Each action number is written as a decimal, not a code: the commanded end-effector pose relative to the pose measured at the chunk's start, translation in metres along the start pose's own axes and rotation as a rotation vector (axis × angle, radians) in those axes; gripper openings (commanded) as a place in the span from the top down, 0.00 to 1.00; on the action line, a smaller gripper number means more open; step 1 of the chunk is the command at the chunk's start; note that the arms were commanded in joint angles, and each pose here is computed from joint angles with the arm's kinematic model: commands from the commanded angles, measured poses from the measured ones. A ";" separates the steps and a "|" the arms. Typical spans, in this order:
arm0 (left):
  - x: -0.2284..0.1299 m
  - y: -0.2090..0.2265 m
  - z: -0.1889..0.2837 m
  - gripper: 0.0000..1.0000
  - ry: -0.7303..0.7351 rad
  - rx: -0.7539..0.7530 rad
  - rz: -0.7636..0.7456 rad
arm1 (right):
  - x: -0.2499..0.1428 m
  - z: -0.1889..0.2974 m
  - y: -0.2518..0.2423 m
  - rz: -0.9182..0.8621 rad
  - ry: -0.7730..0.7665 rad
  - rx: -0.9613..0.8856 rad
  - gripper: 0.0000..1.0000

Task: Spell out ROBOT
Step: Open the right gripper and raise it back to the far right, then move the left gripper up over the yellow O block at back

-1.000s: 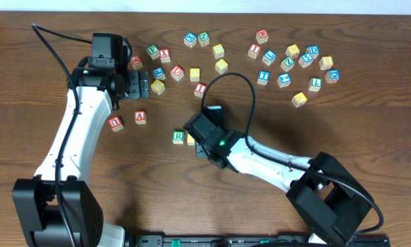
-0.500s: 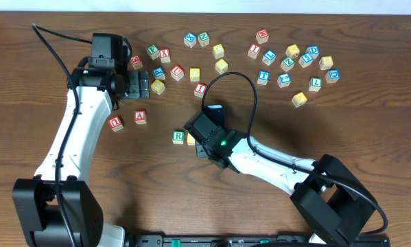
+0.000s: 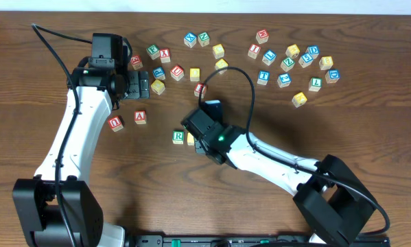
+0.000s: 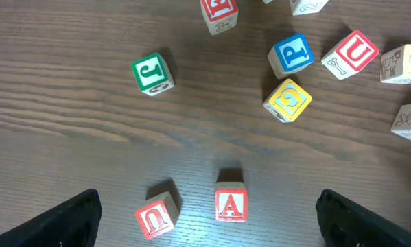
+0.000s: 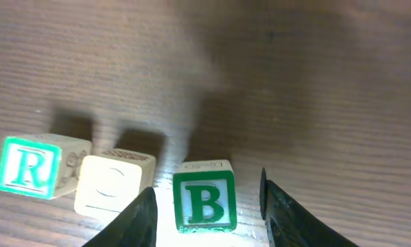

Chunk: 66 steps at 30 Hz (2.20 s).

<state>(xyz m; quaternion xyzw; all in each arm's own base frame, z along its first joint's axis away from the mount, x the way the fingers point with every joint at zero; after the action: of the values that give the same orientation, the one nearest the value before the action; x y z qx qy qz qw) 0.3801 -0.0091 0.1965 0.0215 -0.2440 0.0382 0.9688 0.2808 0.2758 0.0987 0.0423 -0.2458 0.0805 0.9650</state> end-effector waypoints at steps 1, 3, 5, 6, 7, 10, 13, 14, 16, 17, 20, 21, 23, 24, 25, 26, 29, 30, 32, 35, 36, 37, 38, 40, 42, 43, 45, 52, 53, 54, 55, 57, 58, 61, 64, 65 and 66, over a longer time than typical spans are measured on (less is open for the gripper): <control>0.000 0.001 -0.001 0.02 0.005 0.001 -0.003 | 0.030 0.021 0.003 0.017 -0.091 -0.016 0.55; 0.000 0.001 -0.001 0.02 0.005 0.000 -0.003 | 0.041 0.029 0.006 0.037 -0.116 -0.020 0.54; 0.000 0.001 -0.001 0.02 0.005 0.000 -0.003 | 0.051 0.037 0.008 0.050 -0.145 -0.029 0.52; 0.000 0.001 -0.001 0.02 0.005 0.000 -0.003 | 0.059 0.042 0.009 0.061 -0.165 -0.035 0.51; 0.000 0.001 -0.001 0.02 0.005 0.000 -0.003 | 0.063 0.045 0.010 0.067 -0.172 -0.035 0.51; 0.000 0.001 -0.001 0.02 0.004 0.001 -0.003 | 0.081 0.056 0.009 0.094 -0.199 -0.032 0.48; 0.000 0.001 -0.001 0.02 0.005 0.000 -0.003 | 0.102 0.068 0.000 0.113 -0.225 -0.044 0.47; 0.000 0.001 -0.001 0.02 0.005 0.000 -0.003 | 0.111 0.072 -0.005 0.122 -0.234 -0.051 0.47; 0.000 0.001 -0.001 0.02 0.005 0.000 -0.003 | 0.125 0.079 -0.015 0.129 -0.250 -0.067 0.46; 0.000 0.001 -0.001 0.02 0.005 0.000 -0.003 | 0.133 0.082 -0.022 0.131 -0.258 -0.076 0.45; 0.000 0.001 -0.001 0.02 0.005 0.000 -0.003 | 0.156 0.091 -0.045 0.134 -0.285 -0.104 0.41; 0.000 0.001 -0.001 0.02 0.005 0.000 -0.003 | 0.163 0.093 -0.054 0.136 -0.295 -0.117 0.39; 0.000 0.001 -0.001 0.02 0.005 0.000 -0.003 | 0.176 0.097 -0.073 0.136 -0.312 -0.146 0.36; 0.000 0.001 -0.001 0.02 0.005 0.000 -0.003 | 0.183 0.099 -0.085 0.138 -0.318 -0.163 0.35; 0.000 0.001 -0.001 0.02 0.005 0.001 -0.003 | 0.189 0.101 -0.095 0.137 -0.322 -0.177 0.34; 0.000 0.001 -0.001 0.02 0.004 0.000 -0.003 | 0.194 0.103 -0.106 0.143 -0.323 -0.187 0.33; 0.000 0.001 -0.001 0.02 0.005 0.001 -0.003 | 0.207 0.108 -0.139 0.145 -0.323 -0.195 0.30; 0.000 0.001 -0.001 0.02 0.005 0.001 -0.003 | 0.212 0.110 -0.150 0.123 -0.328 -0.192 0.29; 0.000 0.001 -0.001 0.02 0.005 0.001 -0.003 | 0.218 0.112 -0.169 0.095 -0.332 -0.139 0.26; 0.000 0.001 -0.001 0.02 0.005 0.000 -0.003 | 0.224 0.113 -0.199 0.092 -0.335 -0.064 0.22; 0.000 0.001 -0.001 0.02 0.005 0.001 -0.003 | 0.224 0.113 -0.209 0.089 -0.335 -0.057 0.22; 0.000 0.001 -0.001 0.02 0.004 0.001 -0.004 | 0.224 0.114 -0.221 0.074 -0.334 -0.063 0.21; 0.000 0.001 -0.001 0.02 0.004 0.001 -0.004 | 0.224 0.114 -0.230 0.059 -0.335 -0.072 0.20; 0.000 0.001 -0.001 0.02 0.004 0.001 -0.003 | 0.224 0.115 -0.250 0.038 -0.334 -0.100 0.17; 0.001 0.001 -0.001 0.02 -0.003 0.000 -0.003 | 0.223 0.116 -0.262 0.058 -0.334 -0.110 0.12; 0.004 0.001 -0.001 0.02 -0.016 -0.002 -0.001 | 0.223 0.117 -0.266 0.063 -0.333 -0.112 0.11; 0.007 0.000 -0.001 0.02 -0.033 -0.005 0.007 | 0.222 0.117 -0.273 0.051 -0.333 -0.116 0.04; 0.007 0.000 -0.001 0.02 -0.033 -0.005 0.010 | 0.216 0.115 -0.267 0.201 -0.300 -0.072 0.01; 0.007 0.000 -0.001 0.02 -0.033 -0.005 0.010 | 0.216 0.115 -0.267 0.203 -0.297 -0.071 0.01; 0.007 0.000 -0.001 0.02 -0.033 -0.007 0.010 | 0.215 0.115 -0.267 0.203 -0.295 -0.071 0.01; 0.007 -0.002 -0.001 0.02 -0.031 -0.027 0.010 | 0.215 0.115 -0.267 0.203 -0.293 -0.070 0.01; 0.007 -0.009 0.000 0.02 -0.030 -0.089 0.009 | 0.215 0.115 -0.267 0.204 -0.293 -0.070 0.01; 0.008 -0.013 0.000 0.02 -0.034 -0.124 0.008 | 0.215 0.115 -0.267 0.203 -0.293 -0.071 0.01; 0.015 -0.020 0.001 0.02 -0.068 -0.181 0.038 | 0.215 0.115 -0.268 0.203 -0.293 -0.071 0.01; 0.023 -0.026 0.003 0.08 -0.110 -0.195 0.083 | 0.215 0.115 -0.271 0.198 -0.293 -0.075 0.01; 0.026 -0.029 0.004 0.08 -0.122 -0.202 0.090 | 0.215 0.115 -0.272 0.195 -0.294 -0.078 0.01; 0.027 -0.033 0.004 0.08 -0.134 -0.210 0.092 | 0.215 0.116 -0.275 0.191 -0.297 -0.082 0.01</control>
<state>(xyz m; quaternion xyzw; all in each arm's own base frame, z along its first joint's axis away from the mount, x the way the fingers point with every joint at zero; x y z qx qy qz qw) 0.4016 -0.0281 0.2103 -0.0591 -0.3053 0.0424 0.9495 0.4630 0.0261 0.2735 -0.0059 -0.3695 0.1526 0.9166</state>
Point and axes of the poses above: each gripper's point midway between its finger pads, its own z axis back along the fingers, its own y axis along the line the jaws close on, x = y × z, the point moved 6 cm from there along z, back along the fingers, and after that the axes turned 1 degree about z, right-handed, at the moved point
